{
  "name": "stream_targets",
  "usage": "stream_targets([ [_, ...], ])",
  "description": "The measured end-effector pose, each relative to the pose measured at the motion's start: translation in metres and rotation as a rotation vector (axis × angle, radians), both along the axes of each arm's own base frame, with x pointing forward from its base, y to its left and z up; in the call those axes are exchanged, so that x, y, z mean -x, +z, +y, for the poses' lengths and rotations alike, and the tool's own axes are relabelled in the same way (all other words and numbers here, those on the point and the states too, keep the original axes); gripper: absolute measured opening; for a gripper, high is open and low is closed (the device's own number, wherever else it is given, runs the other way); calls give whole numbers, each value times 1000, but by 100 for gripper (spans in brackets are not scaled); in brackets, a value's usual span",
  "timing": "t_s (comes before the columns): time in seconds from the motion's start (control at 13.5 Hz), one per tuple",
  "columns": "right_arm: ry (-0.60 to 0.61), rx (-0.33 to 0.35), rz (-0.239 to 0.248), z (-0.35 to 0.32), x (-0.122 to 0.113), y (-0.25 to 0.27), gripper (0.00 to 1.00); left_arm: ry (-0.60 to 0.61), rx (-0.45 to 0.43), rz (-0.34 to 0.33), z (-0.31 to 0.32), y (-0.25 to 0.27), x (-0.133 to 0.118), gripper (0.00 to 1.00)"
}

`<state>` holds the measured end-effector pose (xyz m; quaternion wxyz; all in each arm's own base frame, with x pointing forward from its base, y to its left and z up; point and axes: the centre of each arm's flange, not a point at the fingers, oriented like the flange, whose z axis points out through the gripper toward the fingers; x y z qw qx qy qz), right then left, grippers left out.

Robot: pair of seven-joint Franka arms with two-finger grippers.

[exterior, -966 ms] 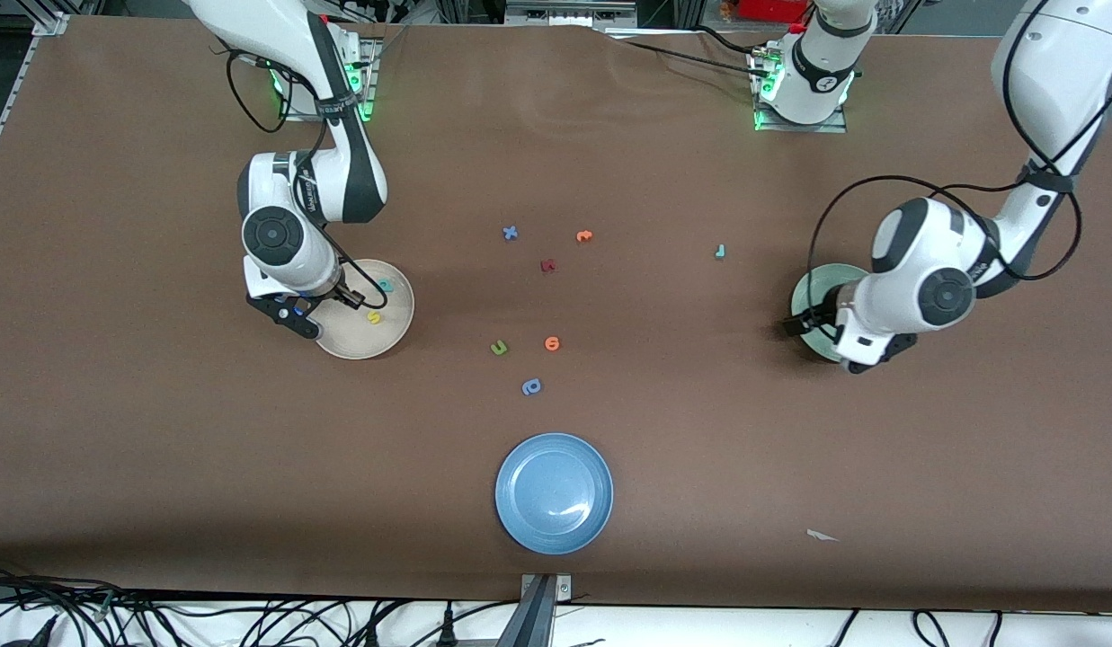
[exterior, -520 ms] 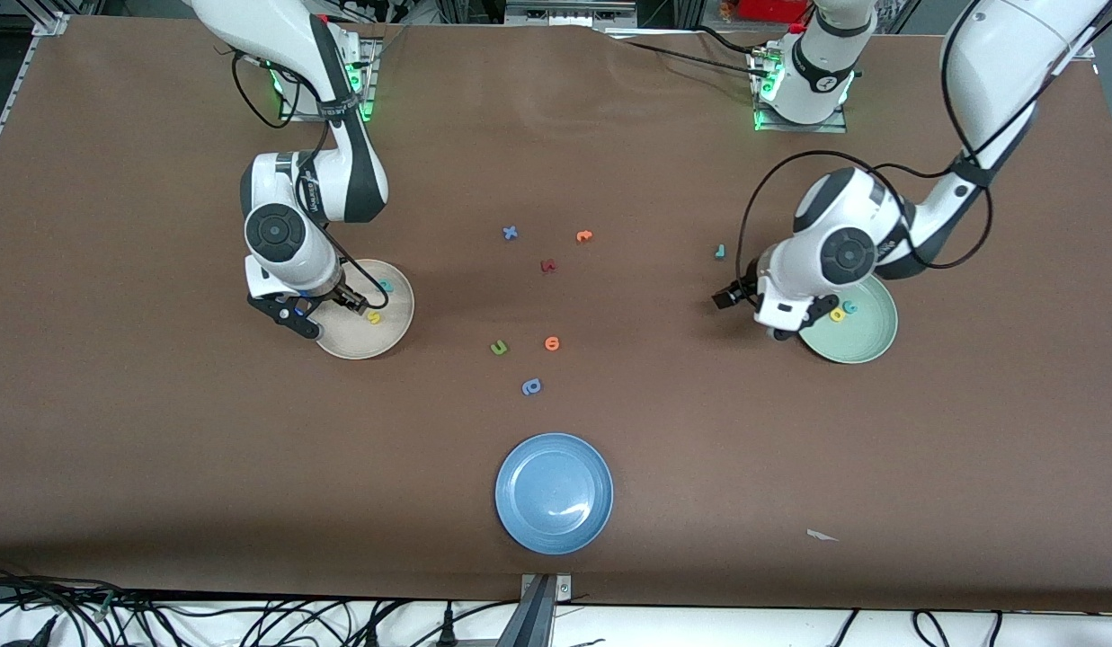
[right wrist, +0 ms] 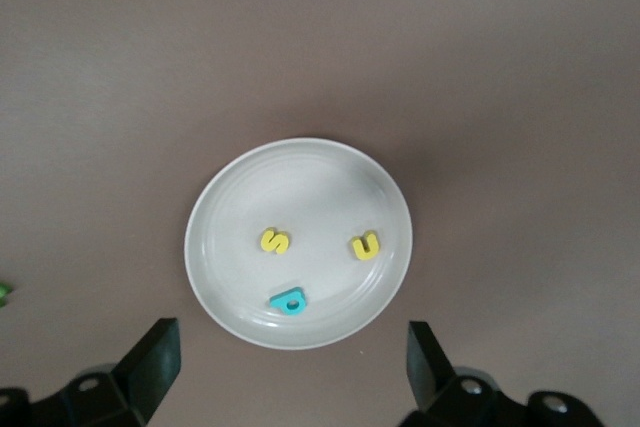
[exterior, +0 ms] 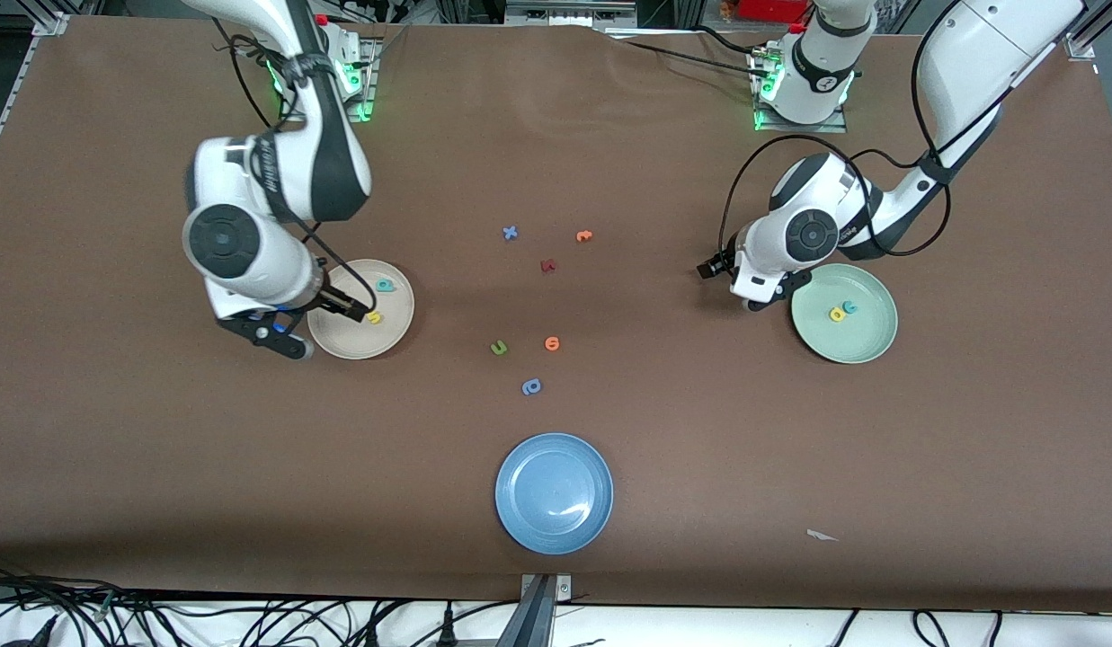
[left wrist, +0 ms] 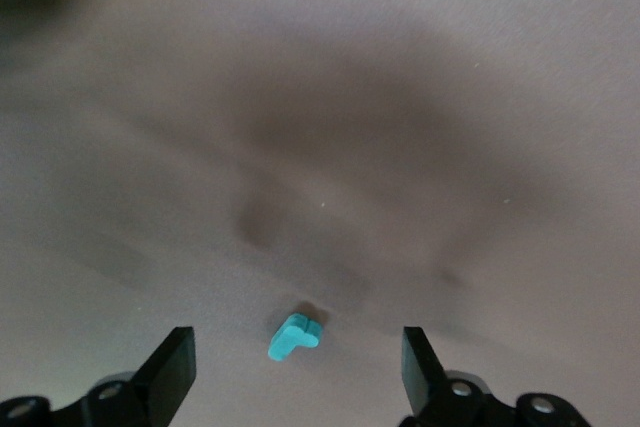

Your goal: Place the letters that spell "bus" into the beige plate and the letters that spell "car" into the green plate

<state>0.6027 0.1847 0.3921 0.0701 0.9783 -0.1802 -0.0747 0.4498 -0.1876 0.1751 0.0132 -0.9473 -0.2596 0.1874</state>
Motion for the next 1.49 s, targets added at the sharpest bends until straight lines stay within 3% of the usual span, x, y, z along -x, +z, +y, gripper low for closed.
stream_targets([
  [0.37, 220, -59, 51, -52, -18, 86, 100, 11, 10, -7, -4, -7, 12, 82],
  [0.52, 231, -59, 51, -72, -19, 112, 100, 6, 6, -9, -4, -8, 14, 70],
  [0.67, 269, -67, 34, -89, -20, 138, 100, -2, -5, -15, -4, -9, 15, 68],
  [0.89, 285, -99, 49, -109, -9, 171, 100, -1, -10, -19, -4, -10, 15, 64],
  [1.26, 266, -159, 66, -162, -10, 172, 100, 15, -1, -31, -5, -10, 15, 58],
  [1.49, 266, -213, 15, -192, -12, 182, 100, 17, -2, -31, -5, -10, 15, 52],
])
